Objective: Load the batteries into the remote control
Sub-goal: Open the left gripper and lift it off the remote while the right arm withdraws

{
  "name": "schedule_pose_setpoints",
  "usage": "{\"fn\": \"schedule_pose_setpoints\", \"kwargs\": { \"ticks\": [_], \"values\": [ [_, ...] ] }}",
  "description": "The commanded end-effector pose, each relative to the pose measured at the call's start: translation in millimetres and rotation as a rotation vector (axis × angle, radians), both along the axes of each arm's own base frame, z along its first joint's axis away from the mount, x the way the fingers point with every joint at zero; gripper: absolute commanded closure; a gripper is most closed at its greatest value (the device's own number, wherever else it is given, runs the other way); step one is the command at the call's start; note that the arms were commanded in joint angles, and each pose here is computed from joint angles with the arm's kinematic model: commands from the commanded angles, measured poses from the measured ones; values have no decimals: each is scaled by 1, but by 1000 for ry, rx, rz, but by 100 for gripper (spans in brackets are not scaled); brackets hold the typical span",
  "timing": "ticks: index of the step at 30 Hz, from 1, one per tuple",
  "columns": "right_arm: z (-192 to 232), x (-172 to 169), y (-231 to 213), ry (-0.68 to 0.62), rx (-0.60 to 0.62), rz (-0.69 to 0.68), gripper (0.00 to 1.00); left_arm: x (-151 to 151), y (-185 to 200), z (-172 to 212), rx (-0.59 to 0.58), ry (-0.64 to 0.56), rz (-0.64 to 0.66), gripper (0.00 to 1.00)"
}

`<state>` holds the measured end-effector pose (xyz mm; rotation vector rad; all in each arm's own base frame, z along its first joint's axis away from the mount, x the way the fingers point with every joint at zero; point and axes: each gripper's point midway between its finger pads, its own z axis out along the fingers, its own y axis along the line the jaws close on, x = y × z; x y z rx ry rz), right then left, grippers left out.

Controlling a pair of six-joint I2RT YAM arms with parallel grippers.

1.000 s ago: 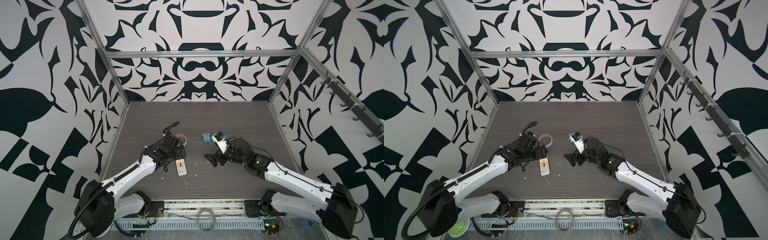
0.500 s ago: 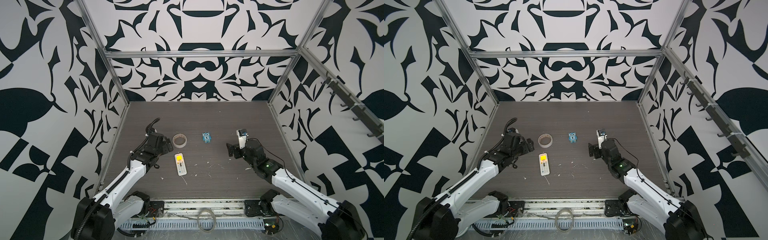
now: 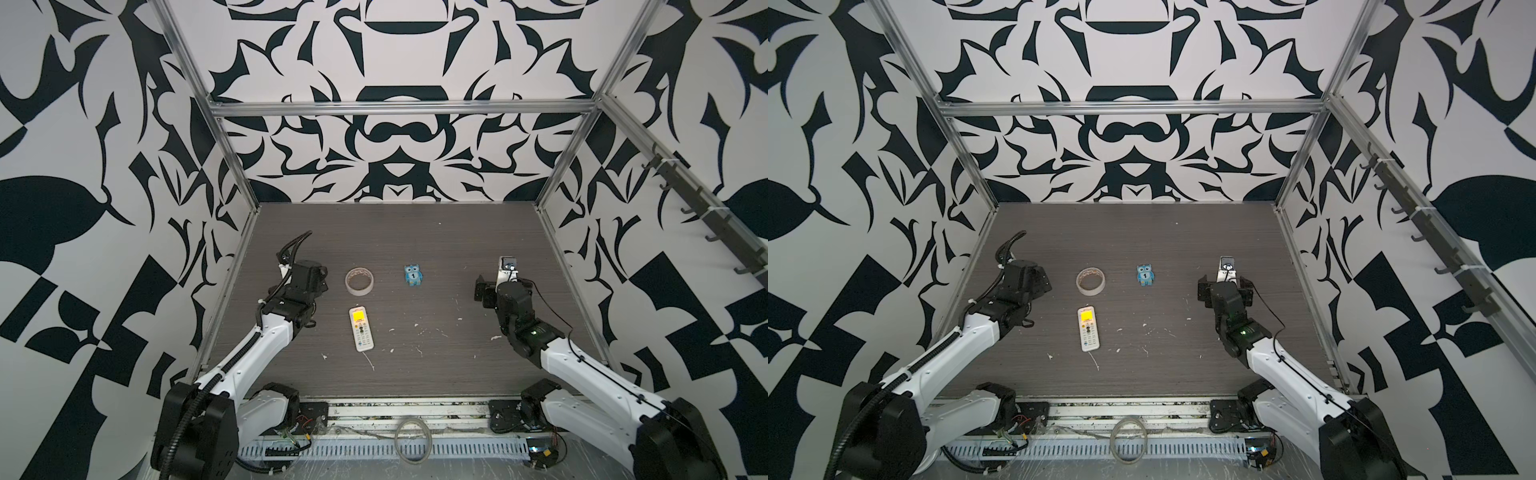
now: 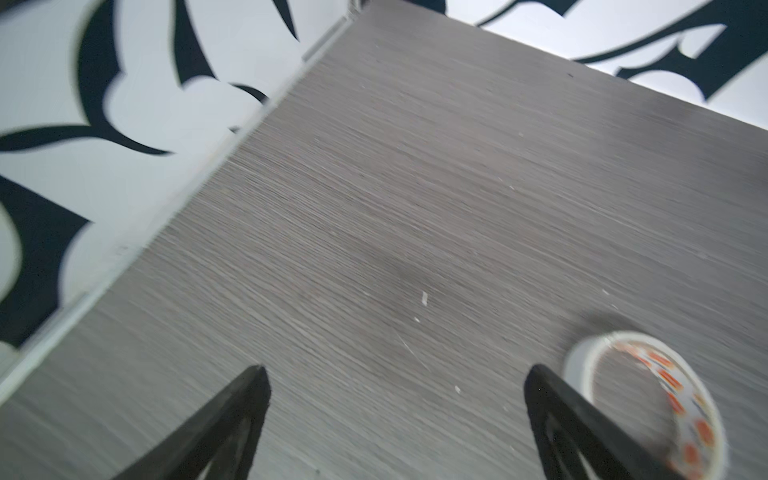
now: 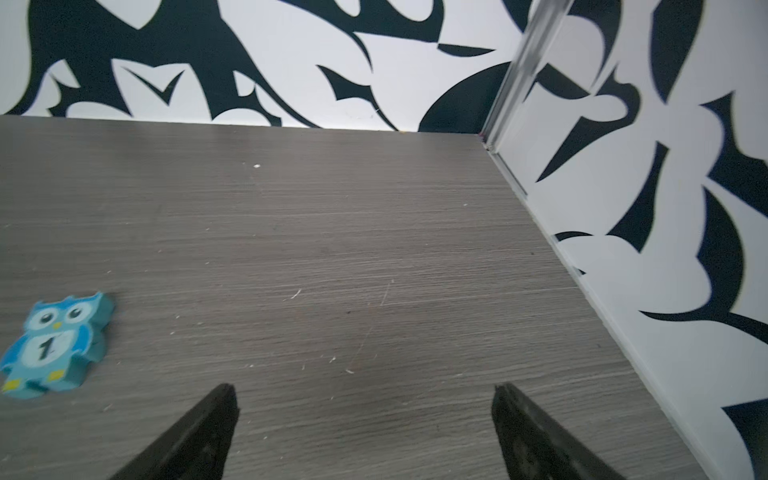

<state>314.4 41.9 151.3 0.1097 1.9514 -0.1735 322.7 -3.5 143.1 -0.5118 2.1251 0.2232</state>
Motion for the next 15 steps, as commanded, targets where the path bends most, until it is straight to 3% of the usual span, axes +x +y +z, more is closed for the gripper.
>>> {"fn": "schedule_pose_setpoints", "kwargs": {
  "ticks": [1, 6, 10, 15],
  "values": [
    [16, 0, -25, -122, -10, -151, 0, -3, 30, 7, 142, -45, 120, 1],
    [21, 4, -13, -173, -64, -51, 1, 5, 40, 18, 236, -95, 127, 1],
    [8, 11, -17, -120, -171, -61, 0, 14, 38, 13, 311, -121, 74, 1],
    [-8, 22, -16, -117, -218, -65, 0, 20, 33, -1, 365, -124, 9, 1]
  ]
}}
